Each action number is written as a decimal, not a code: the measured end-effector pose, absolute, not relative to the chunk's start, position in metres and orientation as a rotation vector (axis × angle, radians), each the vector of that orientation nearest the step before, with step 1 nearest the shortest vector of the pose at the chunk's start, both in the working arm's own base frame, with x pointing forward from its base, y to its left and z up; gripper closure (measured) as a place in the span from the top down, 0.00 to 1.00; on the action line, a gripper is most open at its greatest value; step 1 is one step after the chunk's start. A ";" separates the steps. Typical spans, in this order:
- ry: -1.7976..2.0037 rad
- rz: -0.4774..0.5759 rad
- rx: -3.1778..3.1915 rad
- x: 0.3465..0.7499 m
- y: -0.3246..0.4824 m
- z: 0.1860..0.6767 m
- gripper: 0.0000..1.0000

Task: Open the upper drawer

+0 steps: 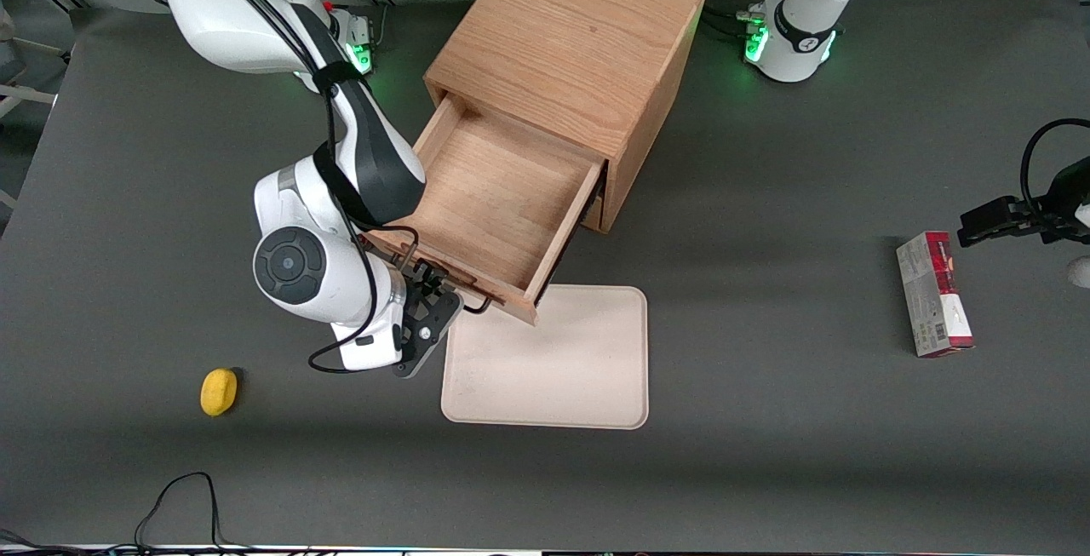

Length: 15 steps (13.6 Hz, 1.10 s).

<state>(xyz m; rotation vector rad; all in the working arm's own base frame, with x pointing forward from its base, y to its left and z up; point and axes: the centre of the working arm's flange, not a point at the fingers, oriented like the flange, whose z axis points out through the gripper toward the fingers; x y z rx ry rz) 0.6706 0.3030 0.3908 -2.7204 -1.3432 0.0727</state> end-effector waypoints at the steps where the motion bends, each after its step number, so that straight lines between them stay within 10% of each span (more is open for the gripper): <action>1: -1.334 0.068 -2.726 0.673 0.298 0.391 1.00; 15: -1.337 -0.049 -2.726 0.677 0.291 0.471 1.00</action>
